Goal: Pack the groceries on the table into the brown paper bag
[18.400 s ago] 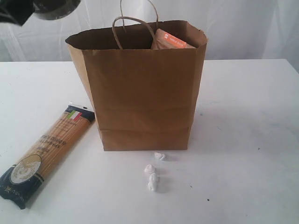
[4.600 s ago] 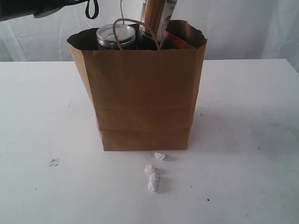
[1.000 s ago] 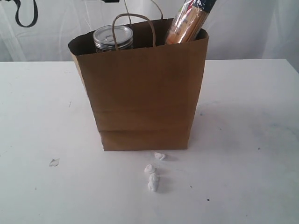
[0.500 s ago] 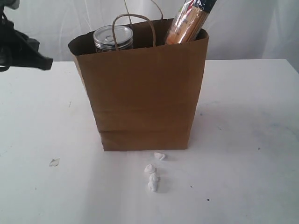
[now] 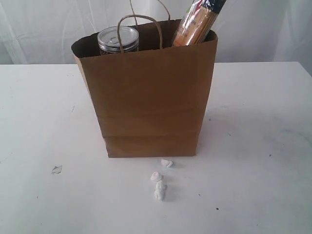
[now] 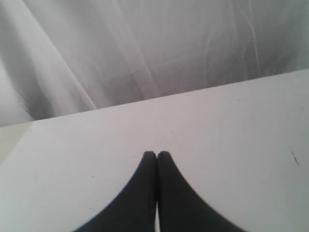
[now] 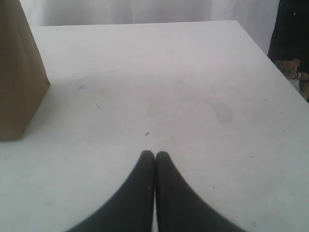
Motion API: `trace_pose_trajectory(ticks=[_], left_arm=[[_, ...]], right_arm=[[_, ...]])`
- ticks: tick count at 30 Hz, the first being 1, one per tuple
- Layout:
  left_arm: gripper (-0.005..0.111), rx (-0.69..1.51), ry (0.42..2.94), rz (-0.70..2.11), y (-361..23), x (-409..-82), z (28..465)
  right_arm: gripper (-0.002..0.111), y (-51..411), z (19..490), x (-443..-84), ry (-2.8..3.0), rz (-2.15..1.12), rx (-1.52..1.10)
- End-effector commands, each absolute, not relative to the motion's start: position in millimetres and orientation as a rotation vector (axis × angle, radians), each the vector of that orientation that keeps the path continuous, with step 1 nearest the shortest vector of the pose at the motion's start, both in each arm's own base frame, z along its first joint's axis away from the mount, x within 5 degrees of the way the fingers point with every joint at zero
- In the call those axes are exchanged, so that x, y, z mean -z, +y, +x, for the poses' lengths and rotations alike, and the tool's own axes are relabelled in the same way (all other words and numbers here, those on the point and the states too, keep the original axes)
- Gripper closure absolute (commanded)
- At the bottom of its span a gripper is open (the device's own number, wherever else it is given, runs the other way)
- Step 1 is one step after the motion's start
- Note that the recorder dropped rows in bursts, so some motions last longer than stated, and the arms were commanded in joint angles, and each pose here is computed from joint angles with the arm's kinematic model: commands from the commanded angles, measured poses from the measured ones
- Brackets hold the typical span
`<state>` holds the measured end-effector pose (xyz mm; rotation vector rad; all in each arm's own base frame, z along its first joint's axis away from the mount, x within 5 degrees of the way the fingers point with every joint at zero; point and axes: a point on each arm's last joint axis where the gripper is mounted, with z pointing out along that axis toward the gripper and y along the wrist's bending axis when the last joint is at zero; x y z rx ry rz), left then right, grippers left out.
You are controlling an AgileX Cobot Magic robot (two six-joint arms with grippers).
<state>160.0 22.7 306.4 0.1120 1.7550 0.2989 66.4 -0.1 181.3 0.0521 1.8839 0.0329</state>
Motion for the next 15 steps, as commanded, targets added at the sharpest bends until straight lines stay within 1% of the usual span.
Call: trace_pose_trajectory(ticks=[1,3,6,10,15], left_arm=[[0.107,-0.327,1.644,0.047,22.9,-306.5,121.9],[0.107,-0.337,1.607,0.047,20.8,-303.4,109.5],[0.107,-0.341,1.586,0.046,18.0,-290.2,94.1],[0.107,-0.343,1.593,0.046,16.2,-277.6,83.8],[0.107,-0.335,1.702,0.039,16.1,-267.0,78.2]], right_arm=[[0.108,0.0,66.4,-182.9,1.87,0.056,-0.038],[0.108,0.0,66.4,-182.9,1.87,0.056,-0.038],[0.108,0.0,66.4,-182.9,1.87,0.056,-0.038],[0.108,0.0,66.4,-182.9,1.87,0.056,-0.038],[0.108,0.0,66.4,-182.9,1.87,0.056,-0.038]])
